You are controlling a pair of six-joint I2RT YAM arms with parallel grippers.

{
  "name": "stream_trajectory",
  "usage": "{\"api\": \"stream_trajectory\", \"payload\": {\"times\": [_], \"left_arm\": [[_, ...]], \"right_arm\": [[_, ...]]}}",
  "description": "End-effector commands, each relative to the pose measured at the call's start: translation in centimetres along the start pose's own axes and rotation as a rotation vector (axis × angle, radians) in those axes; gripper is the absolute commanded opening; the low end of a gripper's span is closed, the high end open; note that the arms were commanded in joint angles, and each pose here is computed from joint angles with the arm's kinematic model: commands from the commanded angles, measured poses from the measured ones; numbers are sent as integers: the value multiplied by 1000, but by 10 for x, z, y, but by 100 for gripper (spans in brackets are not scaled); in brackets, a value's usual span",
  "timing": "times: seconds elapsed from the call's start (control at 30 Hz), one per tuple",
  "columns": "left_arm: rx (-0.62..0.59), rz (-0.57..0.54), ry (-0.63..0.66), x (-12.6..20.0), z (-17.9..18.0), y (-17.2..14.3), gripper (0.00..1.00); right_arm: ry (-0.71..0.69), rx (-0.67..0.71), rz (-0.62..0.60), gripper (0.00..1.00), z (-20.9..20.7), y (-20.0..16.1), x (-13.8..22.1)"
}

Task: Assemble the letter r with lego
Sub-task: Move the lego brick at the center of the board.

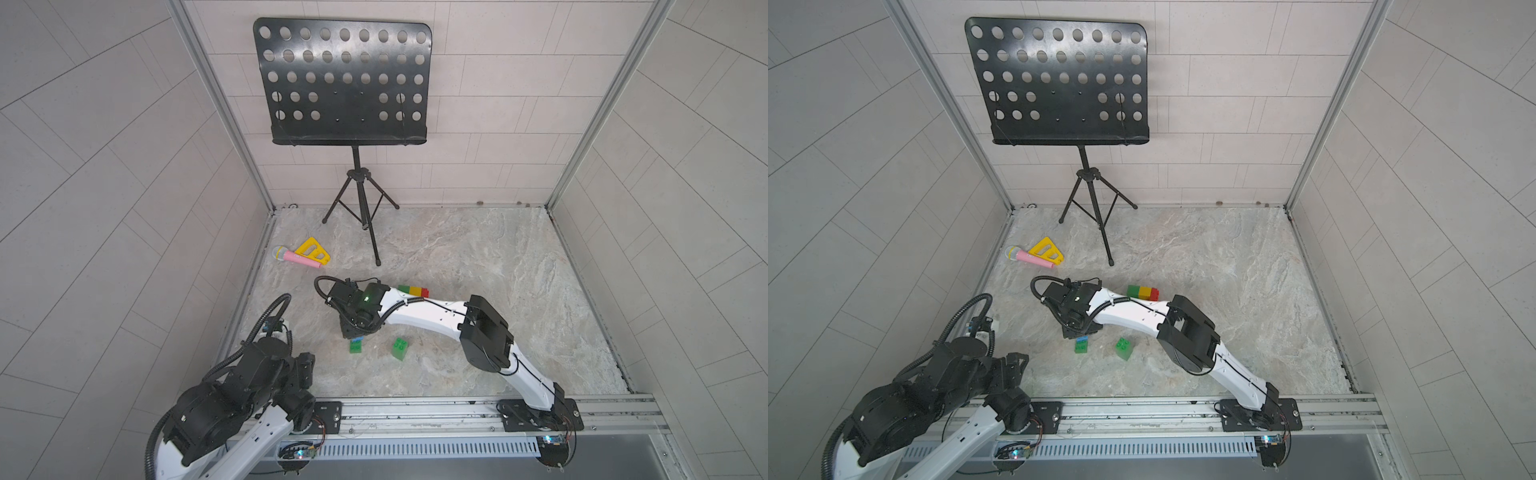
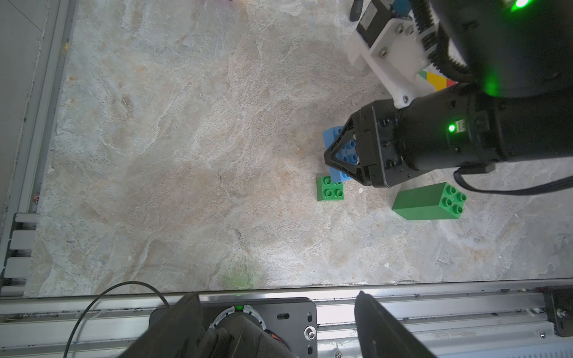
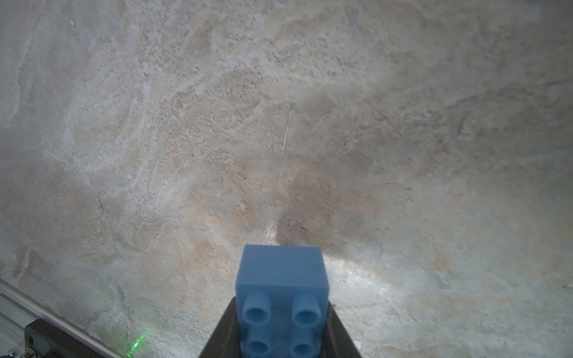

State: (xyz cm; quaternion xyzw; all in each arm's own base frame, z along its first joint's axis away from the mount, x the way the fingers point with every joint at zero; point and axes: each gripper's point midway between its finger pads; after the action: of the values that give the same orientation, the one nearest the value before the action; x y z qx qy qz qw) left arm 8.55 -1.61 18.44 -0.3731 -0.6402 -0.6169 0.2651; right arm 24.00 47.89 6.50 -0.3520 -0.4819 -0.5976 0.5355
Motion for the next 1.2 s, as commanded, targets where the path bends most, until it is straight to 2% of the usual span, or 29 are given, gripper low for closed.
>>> {"api": "stream_trajectory", "payload": {"times": [0.0, 0.6, 1.17], "left_arm": [[27, -16, 30, 0, 7, -2, 84], [89, -120, 4, 9, 15, -4, 85], [74, -139, -24, 9, 12, -5, 85]], "right_arm": [[-40, -26, -28, 0, -4, -2, -2], [-98, -128, -20, 0, -11, -11, -6], [-113, -156, 26, 0, -8, -17, -21]]}}
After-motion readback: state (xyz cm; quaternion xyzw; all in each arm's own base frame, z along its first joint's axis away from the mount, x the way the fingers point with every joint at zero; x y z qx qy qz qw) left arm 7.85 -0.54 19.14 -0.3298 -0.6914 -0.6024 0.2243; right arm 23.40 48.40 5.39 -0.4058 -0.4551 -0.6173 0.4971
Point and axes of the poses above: each gripper's point midway between its finger pads, its own x axis back along the fingers, its own z axis along the line the jaws close on, y = z × x, and after that the axes turned 10 degrees about -x, right-handed
